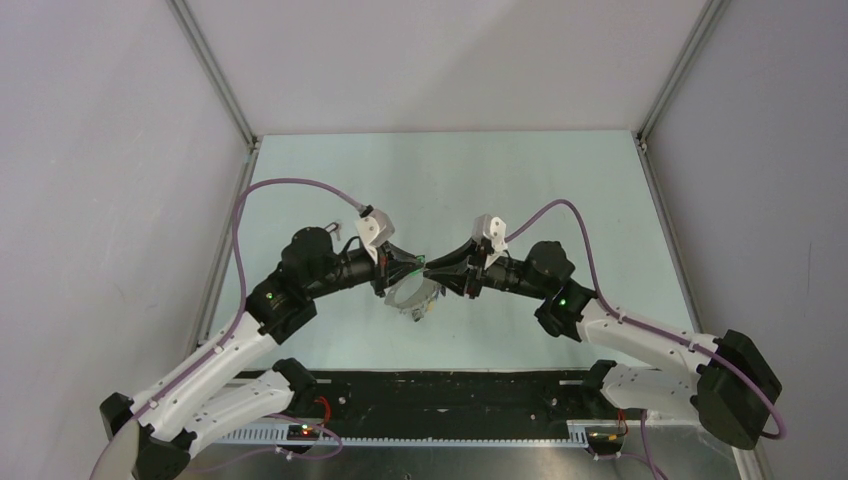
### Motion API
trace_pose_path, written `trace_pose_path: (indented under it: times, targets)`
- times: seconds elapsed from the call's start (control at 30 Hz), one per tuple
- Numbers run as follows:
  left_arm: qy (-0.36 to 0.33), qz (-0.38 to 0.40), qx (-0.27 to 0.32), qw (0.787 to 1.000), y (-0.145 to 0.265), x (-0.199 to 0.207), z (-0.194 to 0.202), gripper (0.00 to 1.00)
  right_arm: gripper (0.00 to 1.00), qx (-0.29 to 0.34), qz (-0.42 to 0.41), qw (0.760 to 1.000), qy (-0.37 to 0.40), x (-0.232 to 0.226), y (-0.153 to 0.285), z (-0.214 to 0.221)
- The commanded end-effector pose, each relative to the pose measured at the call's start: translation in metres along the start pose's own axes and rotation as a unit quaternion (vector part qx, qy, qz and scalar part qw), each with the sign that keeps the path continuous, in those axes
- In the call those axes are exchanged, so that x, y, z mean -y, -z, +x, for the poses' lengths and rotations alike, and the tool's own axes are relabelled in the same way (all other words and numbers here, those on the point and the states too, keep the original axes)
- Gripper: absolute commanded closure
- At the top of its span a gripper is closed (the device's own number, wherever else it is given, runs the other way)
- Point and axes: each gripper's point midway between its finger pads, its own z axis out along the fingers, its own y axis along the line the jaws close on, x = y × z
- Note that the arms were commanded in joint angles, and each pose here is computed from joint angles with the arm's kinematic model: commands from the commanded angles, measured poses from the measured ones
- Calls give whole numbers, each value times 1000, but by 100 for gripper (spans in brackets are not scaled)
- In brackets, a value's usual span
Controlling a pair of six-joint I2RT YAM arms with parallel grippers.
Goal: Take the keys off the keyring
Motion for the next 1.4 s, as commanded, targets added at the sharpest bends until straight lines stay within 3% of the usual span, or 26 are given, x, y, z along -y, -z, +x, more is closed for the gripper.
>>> trace_pose_path:
  times: [0.0,0.57,0.77,0.87,1.0,1.17,1.37]
  targets:
    - [-29,8,53,998,3,4,-30,100,75,39,-18,999,19,-3,-10,-29]
    - [-29,9,63,998,6,6,-35,100,78,23,-10,999,21,3,-16,-25]
    - [-28,12,64,997,6,7,-35,100,89,28,-11,999,38,-1,-17,-28]
    - [-29,11,64,997,6,7,-35,100,100,31,-5,998,52,-3,-18,-30]
    - [-28,6,65,997,6,5,-35,100,100,20,2,997,77,-7,-17,-27]
    - [-30,2,66,997,7,4,-35,100,83,-5,20,996,82,-6,-12,-19]
    - [-30,2,66,997,7,4,-36,100,80,-14,30,995,97,-8,-7,-19]
